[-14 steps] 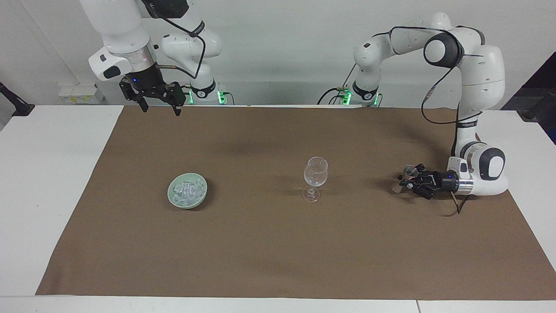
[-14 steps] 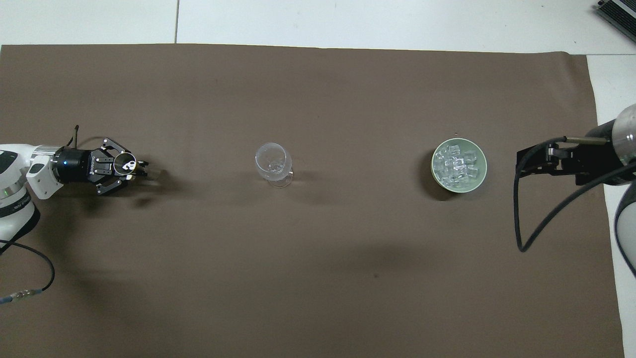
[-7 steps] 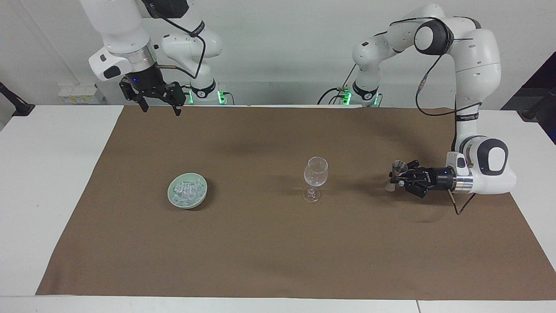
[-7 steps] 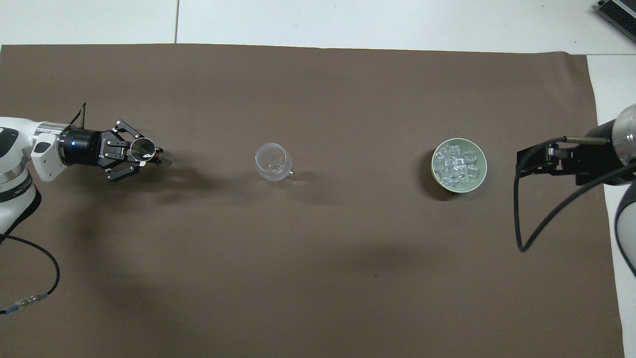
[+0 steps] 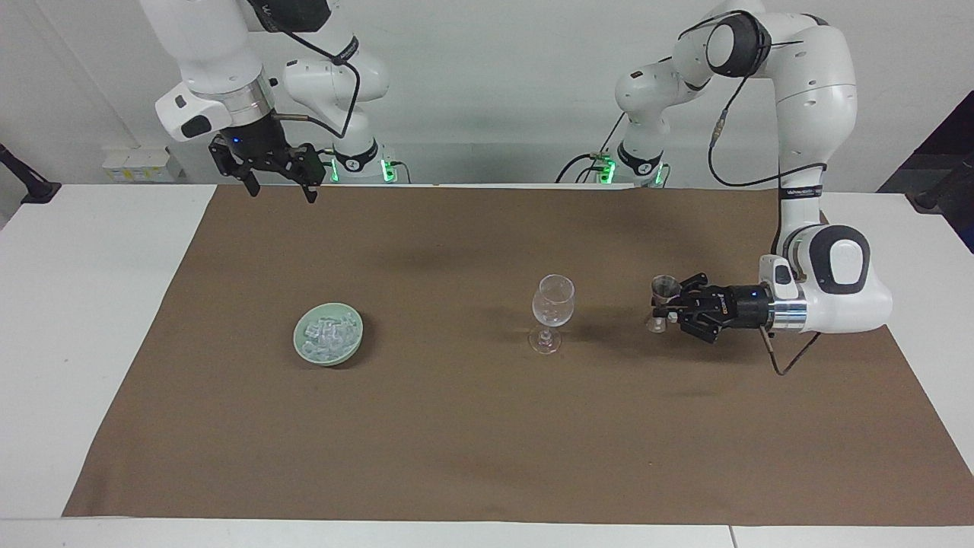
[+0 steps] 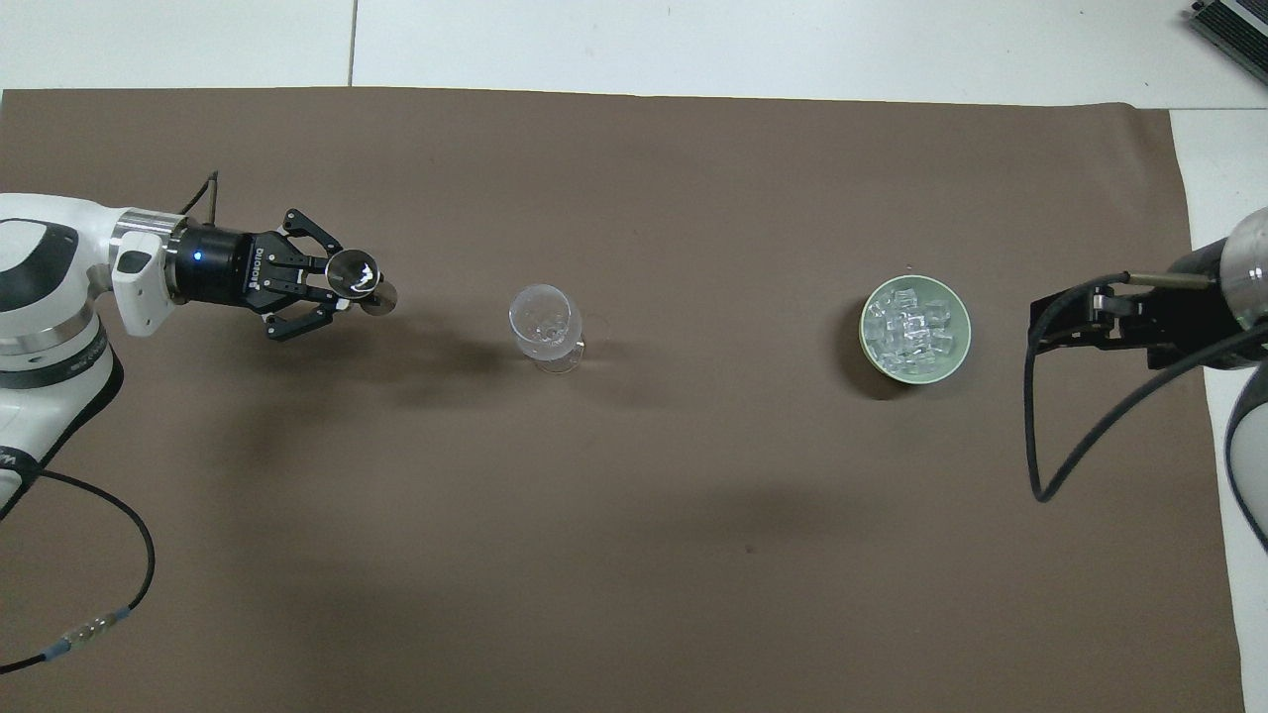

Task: Pour wine and add ice with both arms
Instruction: 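Carry the metal cup over the clear wine glass with the left gripper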

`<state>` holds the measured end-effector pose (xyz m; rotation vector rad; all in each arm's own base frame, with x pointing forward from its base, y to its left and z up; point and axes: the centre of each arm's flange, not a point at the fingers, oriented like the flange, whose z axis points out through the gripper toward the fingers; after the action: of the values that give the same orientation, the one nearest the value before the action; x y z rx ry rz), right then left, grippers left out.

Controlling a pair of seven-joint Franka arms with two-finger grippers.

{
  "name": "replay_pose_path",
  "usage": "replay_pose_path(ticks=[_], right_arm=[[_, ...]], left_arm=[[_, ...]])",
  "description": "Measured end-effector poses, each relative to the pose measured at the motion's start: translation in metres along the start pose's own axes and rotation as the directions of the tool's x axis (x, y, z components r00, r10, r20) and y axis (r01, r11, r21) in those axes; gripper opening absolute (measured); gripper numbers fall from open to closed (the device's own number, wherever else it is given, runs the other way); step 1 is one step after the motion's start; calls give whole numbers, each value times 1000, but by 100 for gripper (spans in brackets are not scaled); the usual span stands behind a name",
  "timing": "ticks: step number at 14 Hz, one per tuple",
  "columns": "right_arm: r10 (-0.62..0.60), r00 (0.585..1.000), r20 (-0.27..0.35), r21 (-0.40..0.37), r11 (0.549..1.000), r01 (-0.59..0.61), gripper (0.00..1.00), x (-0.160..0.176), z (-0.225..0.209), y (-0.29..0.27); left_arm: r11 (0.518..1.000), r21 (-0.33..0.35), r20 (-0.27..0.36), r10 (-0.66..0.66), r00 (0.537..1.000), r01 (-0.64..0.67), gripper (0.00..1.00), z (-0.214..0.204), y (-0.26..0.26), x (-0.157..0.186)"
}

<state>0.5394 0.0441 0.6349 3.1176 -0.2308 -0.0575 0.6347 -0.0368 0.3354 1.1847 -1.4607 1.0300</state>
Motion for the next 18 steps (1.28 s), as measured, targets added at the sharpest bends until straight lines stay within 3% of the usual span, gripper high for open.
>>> replay_pose_path(ticks=[4,10,18], right_arm=[[0,1000,0,0,1000,0,100,0,0,0],[0,1000,0,0,1000,0,100,0,0,0],[0,1000,0,0,1000,0,100,0,0,0]], left_arm=[[998,43,45,-58,997,56,21,29,13,14],[990,101,64,-101,993,95,21,64,20,40],[991,113,117,-78,990,64,21,101,19,58]])
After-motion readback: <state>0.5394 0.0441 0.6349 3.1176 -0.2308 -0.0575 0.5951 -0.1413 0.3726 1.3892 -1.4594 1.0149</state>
